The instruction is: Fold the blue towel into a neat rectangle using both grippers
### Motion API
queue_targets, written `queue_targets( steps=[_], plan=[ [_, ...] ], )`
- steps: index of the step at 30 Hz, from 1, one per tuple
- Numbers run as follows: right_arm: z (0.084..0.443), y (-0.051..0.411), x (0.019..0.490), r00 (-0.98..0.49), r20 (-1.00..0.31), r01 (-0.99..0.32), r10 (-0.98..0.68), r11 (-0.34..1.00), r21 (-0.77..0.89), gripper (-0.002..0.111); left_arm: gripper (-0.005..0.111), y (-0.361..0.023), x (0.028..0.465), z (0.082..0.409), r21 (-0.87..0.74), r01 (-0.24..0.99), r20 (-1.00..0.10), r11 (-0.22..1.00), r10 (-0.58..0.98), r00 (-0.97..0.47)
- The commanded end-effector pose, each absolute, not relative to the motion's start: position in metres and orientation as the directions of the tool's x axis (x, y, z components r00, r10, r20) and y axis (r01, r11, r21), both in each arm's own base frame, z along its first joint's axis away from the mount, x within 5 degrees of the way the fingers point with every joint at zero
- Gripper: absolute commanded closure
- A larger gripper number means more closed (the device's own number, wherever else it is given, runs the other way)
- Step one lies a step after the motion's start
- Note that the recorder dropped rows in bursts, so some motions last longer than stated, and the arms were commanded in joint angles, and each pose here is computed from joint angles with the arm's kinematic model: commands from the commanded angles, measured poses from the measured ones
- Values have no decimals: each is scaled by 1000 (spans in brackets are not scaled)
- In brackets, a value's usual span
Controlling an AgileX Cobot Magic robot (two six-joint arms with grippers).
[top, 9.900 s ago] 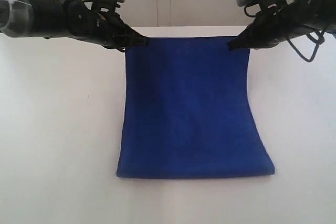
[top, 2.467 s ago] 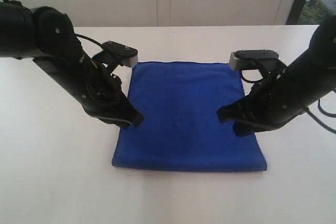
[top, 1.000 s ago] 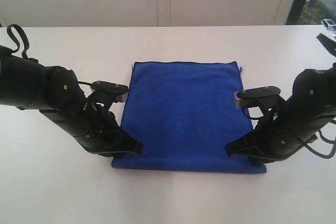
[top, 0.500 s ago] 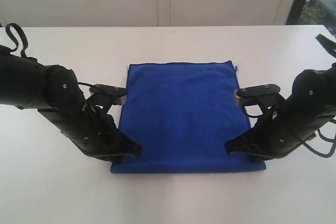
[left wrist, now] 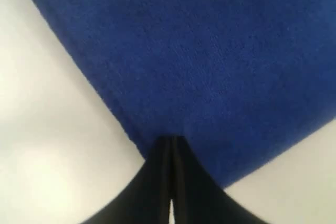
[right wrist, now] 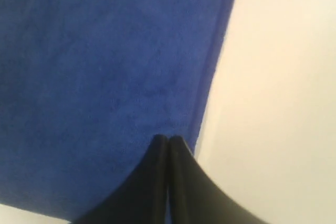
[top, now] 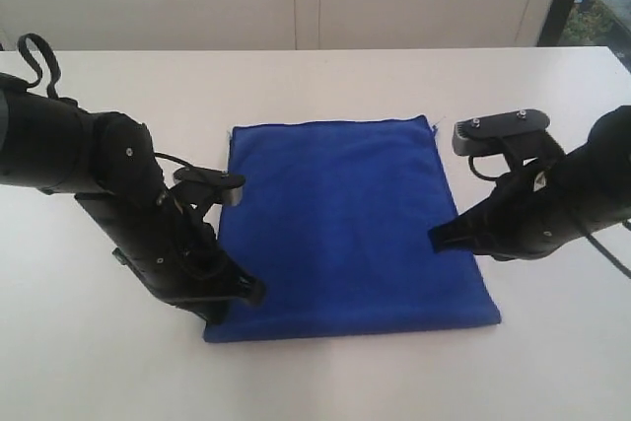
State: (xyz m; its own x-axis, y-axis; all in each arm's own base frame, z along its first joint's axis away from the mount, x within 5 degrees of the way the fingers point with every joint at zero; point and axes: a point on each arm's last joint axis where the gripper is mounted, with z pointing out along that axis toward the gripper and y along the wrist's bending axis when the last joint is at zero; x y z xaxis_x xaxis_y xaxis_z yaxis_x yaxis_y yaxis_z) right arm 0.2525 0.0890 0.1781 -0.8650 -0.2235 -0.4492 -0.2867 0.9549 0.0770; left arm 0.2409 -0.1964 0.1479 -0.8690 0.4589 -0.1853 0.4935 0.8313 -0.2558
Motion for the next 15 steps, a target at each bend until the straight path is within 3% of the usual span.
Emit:
queue_targets(
  steps=[1,6,10,15],
  plan=[
    [202,86,241,-847,-459,-330,-267,942,61,108,107,-196,233,177,-260,599,-206,757,563,-800],
    [222,84,229,-772,-382,-545,-508,838,-13,108,107,-193,226,216,-201,794,-296,574,737,-608],
    [218,86,227,-636,-341,-722,-692,690,-54,108,107,-191,223,226,-124,904,-352,409,834,-426],
    [201,91,232,-489,-332,-837,-807,541,-81,107,105,-192,224,218,-140,905,-328,402,844,-425]
  ],
)
